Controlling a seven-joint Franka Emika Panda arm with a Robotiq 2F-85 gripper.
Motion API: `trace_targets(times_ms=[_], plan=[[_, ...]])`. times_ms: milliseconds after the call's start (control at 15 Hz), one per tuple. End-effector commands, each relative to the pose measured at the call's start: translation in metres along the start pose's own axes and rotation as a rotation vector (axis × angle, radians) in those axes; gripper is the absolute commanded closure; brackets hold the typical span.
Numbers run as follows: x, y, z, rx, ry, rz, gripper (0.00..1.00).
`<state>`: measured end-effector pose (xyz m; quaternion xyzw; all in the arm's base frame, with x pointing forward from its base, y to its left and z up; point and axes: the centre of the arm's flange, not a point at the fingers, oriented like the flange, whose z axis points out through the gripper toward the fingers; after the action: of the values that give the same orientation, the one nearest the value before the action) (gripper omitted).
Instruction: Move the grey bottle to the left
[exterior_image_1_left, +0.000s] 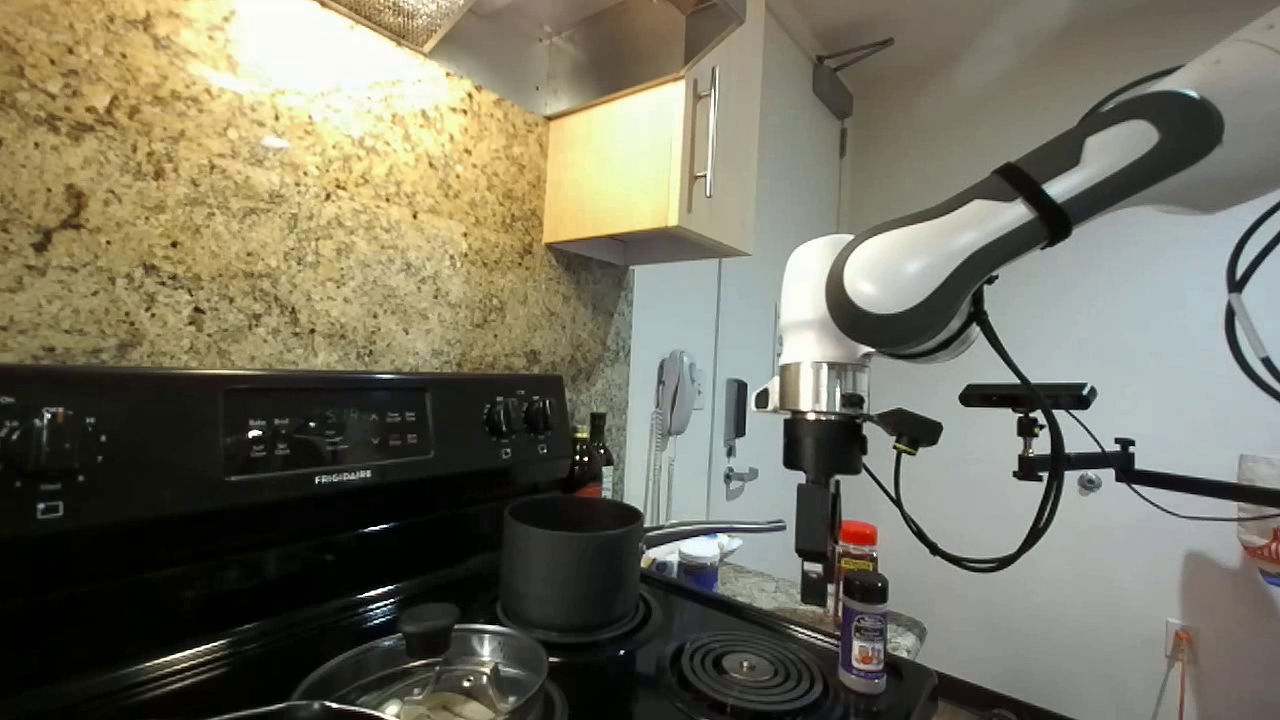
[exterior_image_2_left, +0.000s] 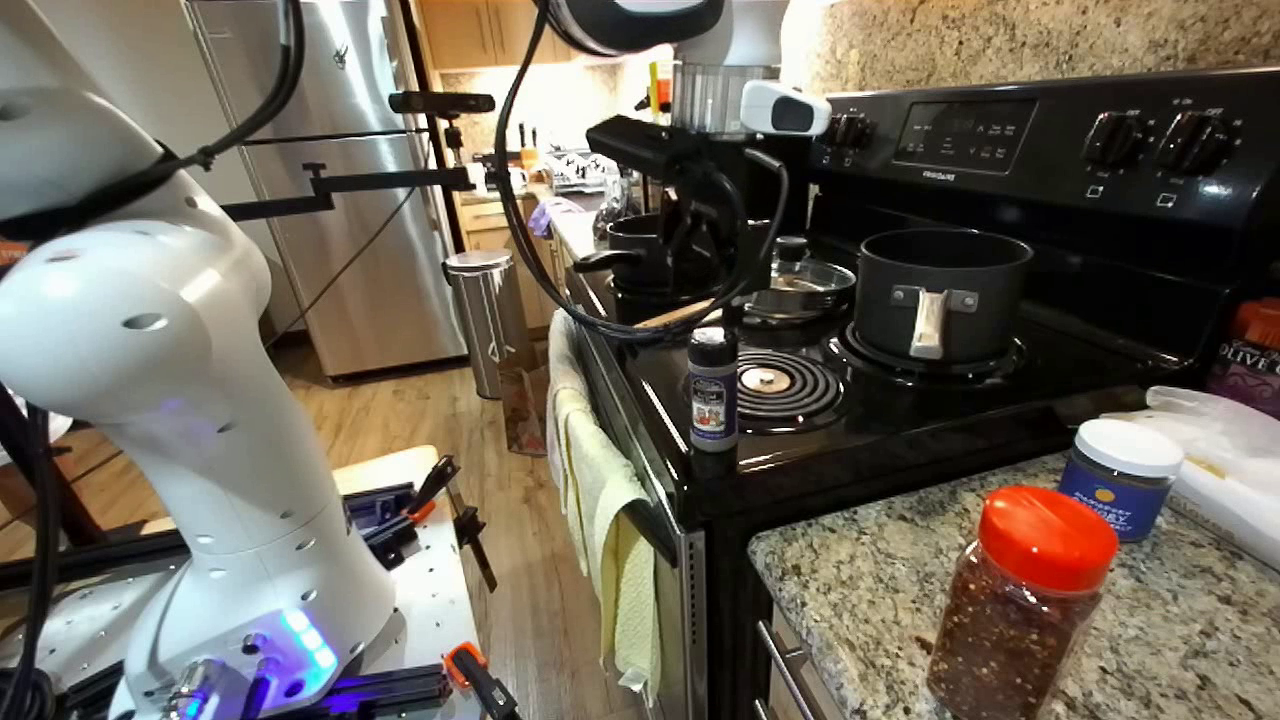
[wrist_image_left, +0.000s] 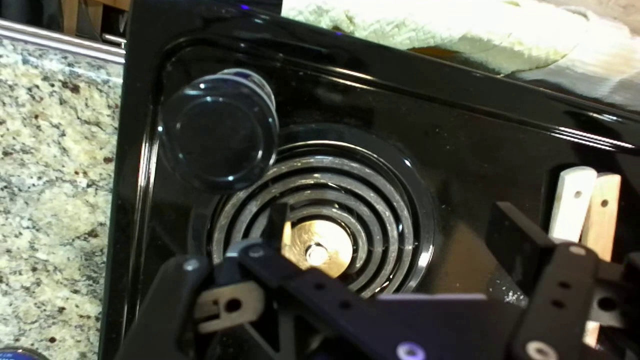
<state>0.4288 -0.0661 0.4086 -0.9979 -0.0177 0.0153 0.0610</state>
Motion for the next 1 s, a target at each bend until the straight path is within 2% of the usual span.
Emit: trace_targets(times_ms=[0,400,667,933], plan=[[-0.003,0.010,-0.018,-0.031,0.028,0.047,0.00],[-0.017,0.041,-0.049,-0.081,0.080,0.158,0.00],[-0.032,0.053,-0.042,-0.105,0.061,0.227,0.00],[-0.043,0.060,-0.027,-0.078,0.039,0.279,0.00]])
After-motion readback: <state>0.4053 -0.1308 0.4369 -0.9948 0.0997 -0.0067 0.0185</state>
